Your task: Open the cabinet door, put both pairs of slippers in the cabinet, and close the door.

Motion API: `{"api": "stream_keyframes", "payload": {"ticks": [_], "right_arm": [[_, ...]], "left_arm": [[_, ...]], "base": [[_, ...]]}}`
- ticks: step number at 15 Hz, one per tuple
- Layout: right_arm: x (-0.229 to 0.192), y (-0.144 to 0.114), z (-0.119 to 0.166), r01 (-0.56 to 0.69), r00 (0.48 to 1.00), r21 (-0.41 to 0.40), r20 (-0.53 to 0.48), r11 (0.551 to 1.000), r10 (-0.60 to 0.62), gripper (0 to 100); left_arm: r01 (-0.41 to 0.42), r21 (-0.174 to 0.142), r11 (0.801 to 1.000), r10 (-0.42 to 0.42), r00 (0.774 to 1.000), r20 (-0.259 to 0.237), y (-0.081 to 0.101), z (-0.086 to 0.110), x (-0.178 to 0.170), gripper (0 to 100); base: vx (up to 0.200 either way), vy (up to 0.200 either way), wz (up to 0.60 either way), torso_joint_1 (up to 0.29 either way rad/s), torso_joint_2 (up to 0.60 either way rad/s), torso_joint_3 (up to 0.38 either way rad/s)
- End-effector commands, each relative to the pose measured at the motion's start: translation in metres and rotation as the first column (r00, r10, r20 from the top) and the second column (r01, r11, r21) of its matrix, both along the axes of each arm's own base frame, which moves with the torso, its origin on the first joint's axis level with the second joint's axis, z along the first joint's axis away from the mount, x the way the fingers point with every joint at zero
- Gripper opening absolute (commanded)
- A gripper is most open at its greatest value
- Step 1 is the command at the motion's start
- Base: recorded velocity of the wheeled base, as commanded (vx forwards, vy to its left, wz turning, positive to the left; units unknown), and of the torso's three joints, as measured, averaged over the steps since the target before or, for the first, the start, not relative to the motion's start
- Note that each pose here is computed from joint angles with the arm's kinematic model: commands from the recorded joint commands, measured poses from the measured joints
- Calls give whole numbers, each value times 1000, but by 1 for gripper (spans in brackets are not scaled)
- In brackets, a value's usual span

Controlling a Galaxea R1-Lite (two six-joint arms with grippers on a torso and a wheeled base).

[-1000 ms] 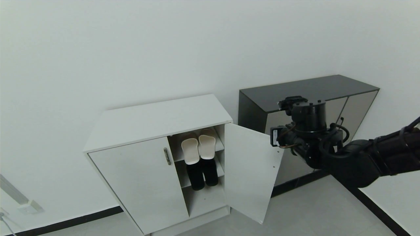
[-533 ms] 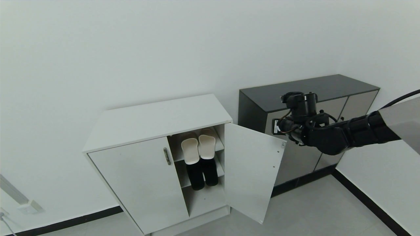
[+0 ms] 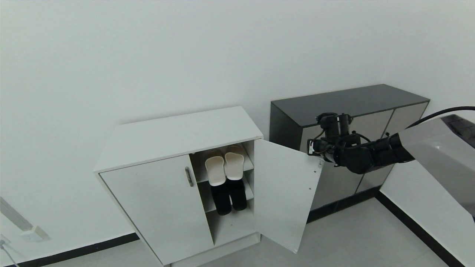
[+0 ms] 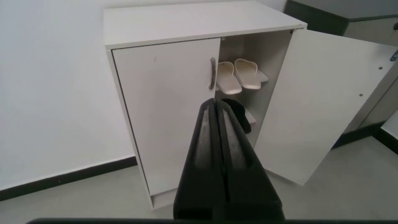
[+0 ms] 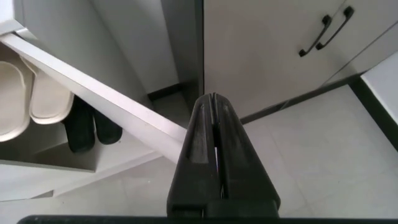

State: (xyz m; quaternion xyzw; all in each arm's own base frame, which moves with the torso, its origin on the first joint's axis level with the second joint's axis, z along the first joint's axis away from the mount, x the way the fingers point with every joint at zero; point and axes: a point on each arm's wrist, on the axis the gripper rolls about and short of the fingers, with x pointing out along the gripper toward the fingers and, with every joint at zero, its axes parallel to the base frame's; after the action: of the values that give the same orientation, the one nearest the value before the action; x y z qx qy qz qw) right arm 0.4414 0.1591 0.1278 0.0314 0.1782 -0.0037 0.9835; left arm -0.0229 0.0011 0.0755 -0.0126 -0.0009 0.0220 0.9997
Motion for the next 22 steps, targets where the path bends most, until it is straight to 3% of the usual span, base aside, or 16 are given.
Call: {"api": "stream_keyframes", "payload": {"ticks": [1, 6, 12, 19, 22], "right_arm": [[9, 0, -15, 5, 1000, -6, -19, 1000, -5, 0], [21, -1, -30, 9, 999, -10, -33, 1000, -10, 0], [11, 2, -27, -6, 998, -2, -65, 1000, 6, 0], [-73, 68, 1, -199, 976, 30, -89, 980, 201, 0], [-94, 76, 6, -240, 966, 30, -92, 970, 242, 0]], "left_arm": [[0, -1, 1000, 0, 1000, -1, 0, 0, 0, 0], [0, 1, 1000, 0, 1000, -1, 0, 0, 0, 0], [0, 1, 1000, 0, 1000, -1, 0, 0, 0, 0], [1, 1, 1000, -1, 1000, -1, 0, 0, 0, 0], [0, -1, 1000, 0, 1000, -1, 0, 0, 0, 0]], "base": [[0, 0, 0, 0, 0, 0], [0, 0, 0, 0, 0, 0], [0, 0, 0, 0, 0, 0], [0, 0, 0, 0, 0, 0], [0, 0, 0, 0, 0, 0]]}}
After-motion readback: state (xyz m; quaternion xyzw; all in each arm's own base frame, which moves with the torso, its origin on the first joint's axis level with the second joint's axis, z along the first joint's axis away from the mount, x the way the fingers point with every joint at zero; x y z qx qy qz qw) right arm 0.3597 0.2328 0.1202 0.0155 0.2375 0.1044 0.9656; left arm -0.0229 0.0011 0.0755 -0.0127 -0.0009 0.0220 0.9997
